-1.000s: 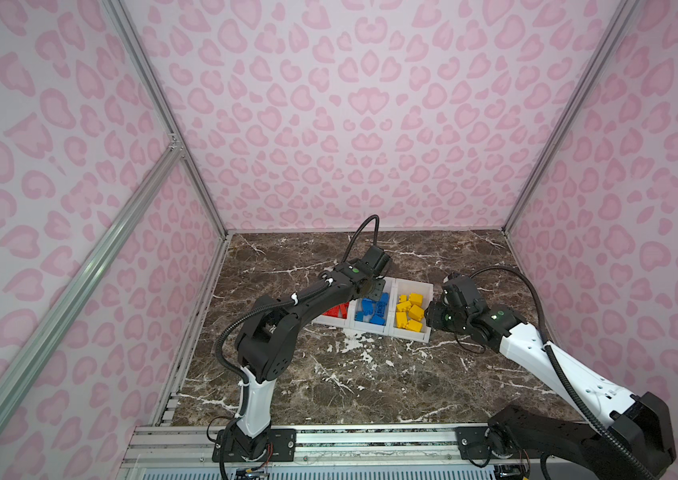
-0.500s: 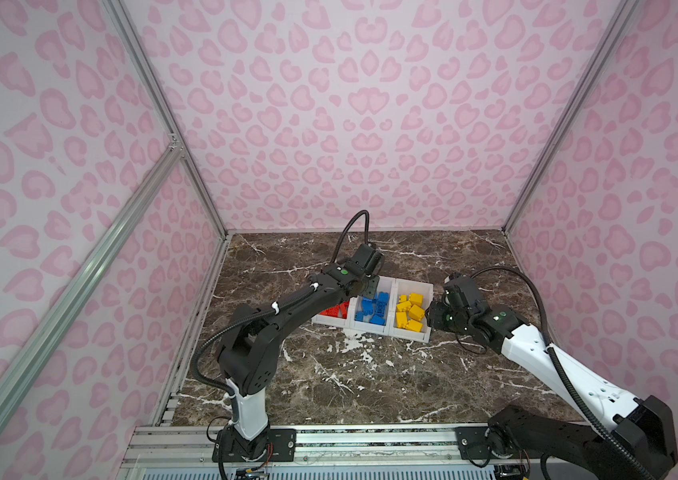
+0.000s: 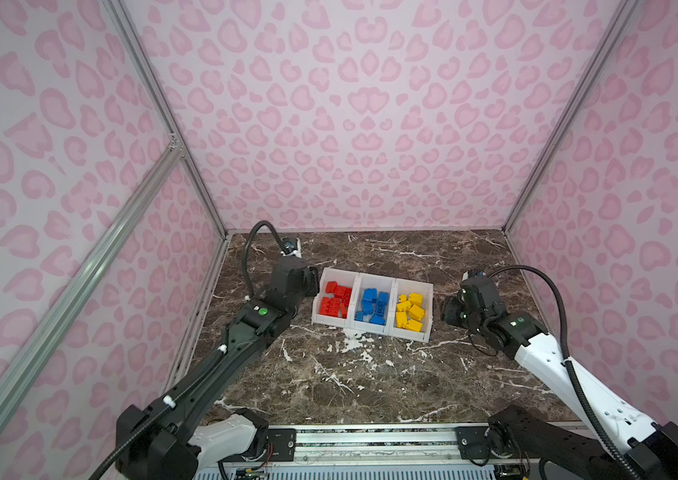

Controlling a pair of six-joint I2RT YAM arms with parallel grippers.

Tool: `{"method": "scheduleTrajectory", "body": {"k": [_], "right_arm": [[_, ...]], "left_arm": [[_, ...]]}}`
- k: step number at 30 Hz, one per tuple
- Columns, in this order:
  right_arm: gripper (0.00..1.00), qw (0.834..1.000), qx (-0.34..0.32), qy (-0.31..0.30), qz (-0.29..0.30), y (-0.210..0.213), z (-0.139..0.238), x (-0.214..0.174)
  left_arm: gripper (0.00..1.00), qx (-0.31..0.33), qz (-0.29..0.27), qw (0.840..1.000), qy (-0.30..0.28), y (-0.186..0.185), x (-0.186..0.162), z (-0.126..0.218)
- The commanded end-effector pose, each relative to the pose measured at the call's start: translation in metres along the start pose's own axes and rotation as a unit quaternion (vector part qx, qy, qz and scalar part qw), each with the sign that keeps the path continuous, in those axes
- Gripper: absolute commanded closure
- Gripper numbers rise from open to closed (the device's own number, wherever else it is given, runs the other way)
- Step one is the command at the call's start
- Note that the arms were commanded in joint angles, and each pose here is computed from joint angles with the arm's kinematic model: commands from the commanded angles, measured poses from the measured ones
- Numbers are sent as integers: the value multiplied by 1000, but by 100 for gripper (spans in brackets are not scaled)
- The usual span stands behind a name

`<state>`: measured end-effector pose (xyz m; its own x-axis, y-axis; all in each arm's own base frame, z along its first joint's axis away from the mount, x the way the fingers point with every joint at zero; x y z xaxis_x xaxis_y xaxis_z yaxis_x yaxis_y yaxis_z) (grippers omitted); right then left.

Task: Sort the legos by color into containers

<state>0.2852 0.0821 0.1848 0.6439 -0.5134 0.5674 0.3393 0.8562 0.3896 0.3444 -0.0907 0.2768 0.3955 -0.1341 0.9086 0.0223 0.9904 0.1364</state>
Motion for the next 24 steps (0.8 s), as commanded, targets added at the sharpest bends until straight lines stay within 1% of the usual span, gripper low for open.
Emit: {"method": "scheduleTrajectory", "body": {"k": [1,2,4,6,8,10,11,13,15,17,19,20,21,22,24], "right_arm": [[33,997,-23,-71,9,-15,1,28],[31,995,-26,-93,9,-18,1,37],[25,990,-35,-139,8,-27,1,54],[18,982,-46,-180,10,-37,-1,68],[7,973,-56,-222,24,-47,-9,76],[0,966,-65,-244,53,-58,-22,75],[0,961,-73,-257,71,-63,-29,73],[0,953,-86,-274,93,-76,-46,67],[0,955,-94,-264,99,-88,-65,59],[0,959,-106,-247,95,-101,-84,53],[0,952,-117,-266,92,-103,-88,62],[0,952,-112,-267,96,-100,-89,66],[0,948,-103,-285,94,-97,-89,70],[0,944,-97,-300,93,-96,-89,74],[0,943,-106,-298,107,-94,-93,77]], "left_arm": [[0,148,63,986,-47,72,1,12],[2,190,79,978,-43,94,-9,14],[2,235,95,967,-24,122,-31,8],[2,253,95,963,-20,137,-51,-2],[3,271,107,956,-26,149,-74,-11],[2,280,118,952,-41,157,-91,-19],[2,281,123,951,-42,160,-101,-24],[2,270,121,955,-29,162,-120,-38],[2,254,101,962,-7,157,-135,-54],[2,218,71,973,13,145,-150,-73],[3,180,51,982,22,134,-147,-88],[3,168,51,984,2,131,-142,-91],[3,157,41,987,-16,128,-138,-93],[3,153,37,987,-25,127,-136,-95],[3,136,28,990,-20,122,-141,-103]]}}
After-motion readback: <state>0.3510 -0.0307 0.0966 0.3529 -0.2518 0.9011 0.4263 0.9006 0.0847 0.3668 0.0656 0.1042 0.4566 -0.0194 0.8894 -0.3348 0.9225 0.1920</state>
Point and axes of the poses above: each gripper's point midway between its finger pads, its own z axis back along the fingers, its own y axis along the line the jaws close on, x = y × z, the point moved 1 cm from there along z, back along the fingers, and after that the axes turned 13 degrees about -z, right-handed, at the moved point
